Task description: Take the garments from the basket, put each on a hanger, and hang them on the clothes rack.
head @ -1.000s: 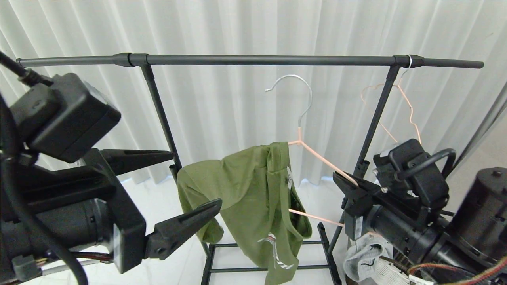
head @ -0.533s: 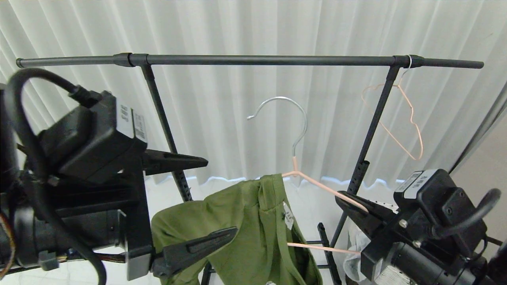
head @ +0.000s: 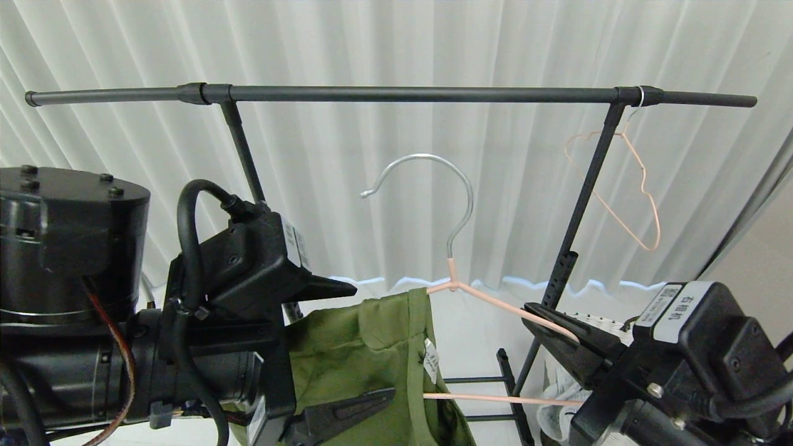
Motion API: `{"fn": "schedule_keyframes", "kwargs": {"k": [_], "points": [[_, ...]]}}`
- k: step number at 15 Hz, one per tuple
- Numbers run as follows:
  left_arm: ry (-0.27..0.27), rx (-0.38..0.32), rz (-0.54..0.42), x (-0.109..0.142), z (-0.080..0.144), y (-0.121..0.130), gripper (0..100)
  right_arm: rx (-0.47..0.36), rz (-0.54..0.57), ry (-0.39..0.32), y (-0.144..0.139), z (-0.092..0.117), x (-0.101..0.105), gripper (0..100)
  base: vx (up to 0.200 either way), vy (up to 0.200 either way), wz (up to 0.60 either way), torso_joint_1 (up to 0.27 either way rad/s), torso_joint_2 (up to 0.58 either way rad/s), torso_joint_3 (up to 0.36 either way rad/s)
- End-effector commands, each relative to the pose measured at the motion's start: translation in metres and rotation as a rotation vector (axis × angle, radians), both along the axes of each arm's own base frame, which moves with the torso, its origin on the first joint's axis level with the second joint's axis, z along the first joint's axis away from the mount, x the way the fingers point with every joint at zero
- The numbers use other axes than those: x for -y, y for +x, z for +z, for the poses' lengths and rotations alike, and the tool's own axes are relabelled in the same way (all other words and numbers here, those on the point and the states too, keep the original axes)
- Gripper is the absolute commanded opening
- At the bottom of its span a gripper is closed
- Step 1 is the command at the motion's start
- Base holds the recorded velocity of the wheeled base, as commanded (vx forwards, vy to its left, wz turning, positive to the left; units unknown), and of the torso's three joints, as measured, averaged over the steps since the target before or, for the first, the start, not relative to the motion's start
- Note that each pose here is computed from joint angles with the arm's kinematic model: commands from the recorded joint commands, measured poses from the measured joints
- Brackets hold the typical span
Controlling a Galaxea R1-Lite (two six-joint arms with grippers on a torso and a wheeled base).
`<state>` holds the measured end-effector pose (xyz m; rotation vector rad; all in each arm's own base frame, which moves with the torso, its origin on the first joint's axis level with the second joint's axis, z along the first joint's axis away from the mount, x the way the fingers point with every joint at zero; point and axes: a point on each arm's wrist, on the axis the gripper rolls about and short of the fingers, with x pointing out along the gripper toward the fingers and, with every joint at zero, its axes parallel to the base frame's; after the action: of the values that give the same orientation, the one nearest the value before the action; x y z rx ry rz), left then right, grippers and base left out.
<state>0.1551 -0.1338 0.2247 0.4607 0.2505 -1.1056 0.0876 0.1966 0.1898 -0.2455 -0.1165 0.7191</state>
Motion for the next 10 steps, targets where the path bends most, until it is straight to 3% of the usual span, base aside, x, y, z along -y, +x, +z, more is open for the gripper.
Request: {"fn": "schedule_keyframes", "kwargs": {"k": [1, 2, 10], "points": [[0.006, -0.008, 0.000, 0.0011, -0.0023, 0.0013, 100, -0.001, 0.007, 0.001, -0.0011, 0.0001, -0.0011, 0, 0.000, 0.000, 0.00, 0.000, 0.00, 0.000], [0.010, -0.013, 0.000, 0.0009, -0.0040, 0.0010, 0, 0.000, 0.007, 0.003, -0.0011, 0.0005, -0.0012, 0, 0.000, 0.000, 0.00, 0.000, 0.00, 0.000], [0.012, -0.013, 0.002, 0.0006, -0.0045, 0.0011, 0, 0.016, 0.007, 0.023, -0.0008, 0.0033, -0.0018, 0, 0.000, 0.000, 0.00, 0.000, 0.00, 0.000]]}}
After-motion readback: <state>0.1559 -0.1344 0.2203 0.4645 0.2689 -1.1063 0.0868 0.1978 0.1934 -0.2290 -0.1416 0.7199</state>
